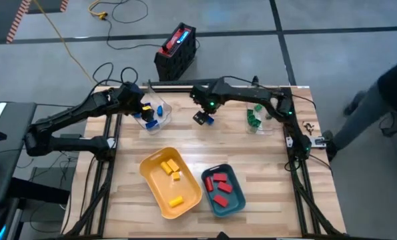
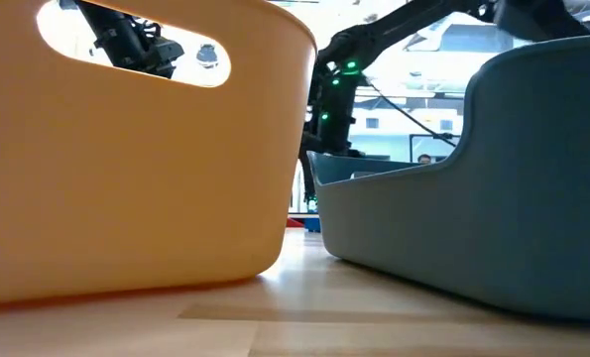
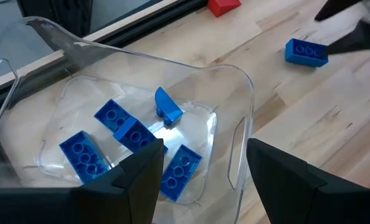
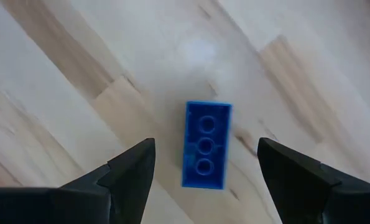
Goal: Sort blocks
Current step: Put the blue game piece into the left transparent bin
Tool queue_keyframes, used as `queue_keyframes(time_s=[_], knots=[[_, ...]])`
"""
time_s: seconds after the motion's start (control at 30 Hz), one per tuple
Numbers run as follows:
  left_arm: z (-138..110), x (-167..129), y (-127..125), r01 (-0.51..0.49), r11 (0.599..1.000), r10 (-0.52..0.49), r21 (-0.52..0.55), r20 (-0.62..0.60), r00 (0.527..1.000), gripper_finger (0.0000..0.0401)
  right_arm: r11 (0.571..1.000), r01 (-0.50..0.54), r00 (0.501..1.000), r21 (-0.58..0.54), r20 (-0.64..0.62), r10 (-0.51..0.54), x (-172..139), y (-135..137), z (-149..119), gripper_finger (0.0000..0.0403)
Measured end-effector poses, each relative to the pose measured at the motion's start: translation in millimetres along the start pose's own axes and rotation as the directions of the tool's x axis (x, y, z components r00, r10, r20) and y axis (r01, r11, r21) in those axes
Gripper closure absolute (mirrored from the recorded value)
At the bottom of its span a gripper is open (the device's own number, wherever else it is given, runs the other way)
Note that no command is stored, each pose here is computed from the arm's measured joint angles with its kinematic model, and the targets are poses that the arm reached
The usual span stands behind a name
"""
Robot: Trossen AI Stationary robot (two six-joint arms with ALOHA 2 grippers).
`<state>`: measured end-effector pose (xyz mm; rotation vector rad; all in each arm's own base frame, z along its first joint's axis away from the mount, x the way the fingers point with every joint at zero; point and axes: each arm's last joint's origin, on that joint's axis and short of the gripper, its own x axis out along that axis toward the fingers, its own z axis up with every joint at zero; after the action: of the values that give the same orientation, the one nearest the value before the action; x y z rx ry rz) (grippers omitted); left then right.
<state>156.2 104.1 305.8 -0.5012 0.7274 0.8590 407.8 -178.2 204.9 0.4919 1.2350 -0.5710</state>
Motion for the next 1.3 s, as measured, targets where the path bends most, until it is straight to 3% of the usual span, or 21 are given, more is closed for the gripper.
queue_keyframes(time_s=[0.4,0.57,1.13,1.3], knots=[[-0.2,0.0,-0.7,0.024,1.000,-0.023,0.000,-0.009,1.000,0.0177,0.998,-0.059,0.982,-0.004,0.179,0.059,-7.6,-2.4,2.9,0.0101],[-0.5,0.0,-0.9,0.032,0.999,-0.032,0.000,-0.014,0.999,0.0177,0.993,-0.099,0.967,0.069,0.242,0.080,-8.5,0.5,9.1,0.0101],[-1.2,-0.1,-1.2,0.047,0.996,-0.045,0.073,-0.026,0.999,0.0177,0.999,-0.028,0.993,0.035,0.116,0.024,-5.8,-0.2,-4.6,0.0101],[-1.2,0.0,-1.2,0.046,0.996,-0.045,0.081,-0.025,0.999,0.0177,0.999,-0.012,0.996,-0.038,0.090,0.016,-5.7,2.7,-8.3,0.0101]])
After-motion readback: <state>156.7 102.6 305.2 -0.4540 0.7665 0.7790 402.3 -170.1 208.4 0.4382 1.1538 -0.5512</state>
